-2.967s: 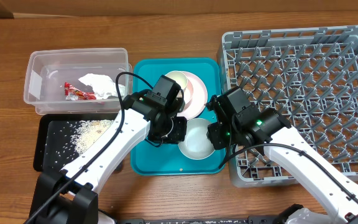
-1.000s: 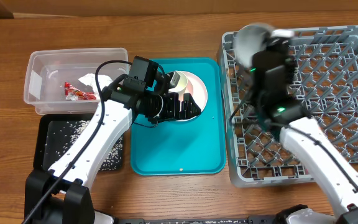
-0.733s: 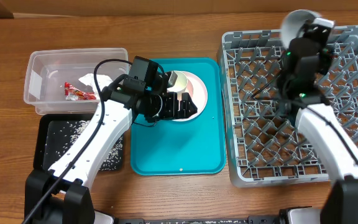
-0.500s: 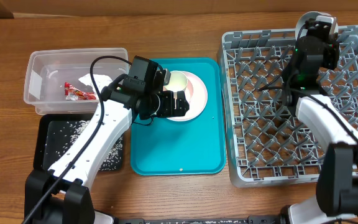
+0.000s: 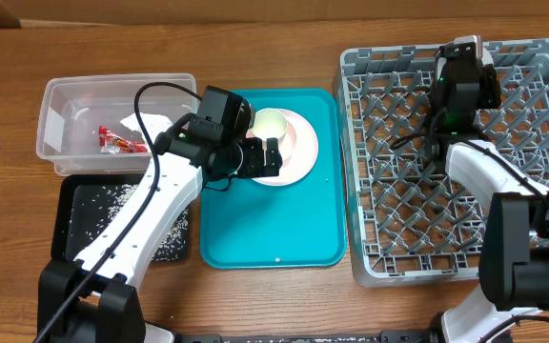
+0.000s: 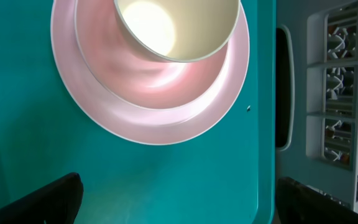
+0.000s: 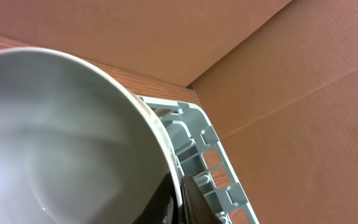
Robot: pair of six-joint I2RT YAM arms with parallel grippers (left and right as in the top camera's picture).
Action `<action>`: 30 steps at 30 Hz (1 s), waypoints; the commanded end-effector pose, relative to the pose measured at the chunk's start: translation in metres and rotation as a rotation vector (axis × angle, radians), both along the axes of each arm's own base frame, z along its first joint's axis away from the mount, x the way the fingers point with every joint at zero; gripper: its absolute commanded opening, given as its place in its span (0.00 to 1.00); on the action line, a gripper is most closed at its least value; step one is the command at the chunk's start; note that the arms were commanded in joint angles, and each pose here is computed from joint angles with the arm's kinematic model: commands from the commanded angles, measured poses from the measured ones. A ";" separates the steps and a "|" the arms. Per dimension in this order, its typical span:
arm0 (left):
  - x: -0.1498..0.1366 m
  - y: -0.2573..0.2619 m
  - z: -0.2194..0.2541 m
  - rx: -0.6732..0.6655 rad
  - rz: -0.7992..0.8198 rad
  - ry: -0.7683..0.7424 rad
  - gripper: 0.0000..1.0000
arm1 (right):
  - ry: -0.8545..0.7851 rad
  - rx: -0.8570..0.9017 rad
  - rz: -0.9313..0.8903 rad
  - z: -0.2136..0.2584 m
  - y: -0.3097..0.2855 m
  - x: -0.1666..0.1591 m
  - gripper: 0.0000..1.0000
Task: Sort waste into correct bins and load items into the dishwasher
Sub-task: 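Carry the white bowl with the right gripper over the dish rack, then lower the bowl upside down into the rack and open the right gripper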
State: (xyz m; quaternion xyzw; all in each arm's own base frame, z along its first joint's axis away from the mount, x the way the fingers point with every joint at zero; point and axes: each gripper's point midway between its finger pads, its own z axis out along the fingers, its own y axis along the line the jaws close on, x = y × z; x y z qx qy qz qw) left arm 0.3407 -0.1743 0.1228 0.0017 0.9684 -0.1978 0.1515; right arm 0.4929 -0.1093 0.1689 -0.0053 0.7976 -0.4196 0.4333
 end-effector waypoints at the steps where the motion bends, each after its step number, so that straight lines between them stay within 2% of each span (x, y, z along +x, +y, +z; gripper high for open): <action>1: 0.006 0.001 0.015 -0.002 0.002 -0.046 1.00 | 0.064 -0.003 0.043 -0.011 0.013 0.001 0.05; 4: 0.006 0.001 0.015 -0.001 0.002 -0.046 1.00 | 0.091 -0.004 0.063 -0.016 0.022 0.000 0.06; 7: 0.006 0.001 0.015 -0.002 0.002 -0.046 1.00 | 0.123 -0.006 0.082 -0.021 0.032 -0.001 0.13; 10: 0.006 0.001 0.015 -0.001 0.002 -0.046 1.00 | 0.174 -0.010 0.099 -0.031 0.040 -0.005 0.14; 14: 0.006 0.001 0.015 -0.001 0.002 -0.046 1.00 | 0.215 -0.012 0.104 -0.037 0.042 -0.009 0.12; 17: 0.006 0.001 0.015 -0.002 0.002 -0.046 1.00 | 0.221 -0.025 0.079 -0.037 0.038 -0.012 0.04; 19: 0.006 0.001 0.015 -0.001 0.002 -0.046 1.00 | 0.219 -0.049 0.037 -0.033 0.032 -0.016 0.04; 21: 0.006 0.001 0.015 -0.002 0.002 -0.046 1.00 | 0.217 -0.080 -0.015 -0.029 0.028 -0.022 0.21; 23: 0.006 0.001 0.015 -0.002 0.002 -0.046 1.00 | 0.215 -0.103 -0.048 -0.025 0.027 -0.026 0.34; 27: 0.006 0.001 0.015 -0.001 0.002 -0.046 1.00 | 0.232 -0.141 -0.068 -0.023 0.035 -0.031 0.50; 30: 0.006 0.001 0.015 -0.001 0.002 -0.046 1.00 | 0.291 -0.159 -0.035 -0.031 0.048 -0.035 0.67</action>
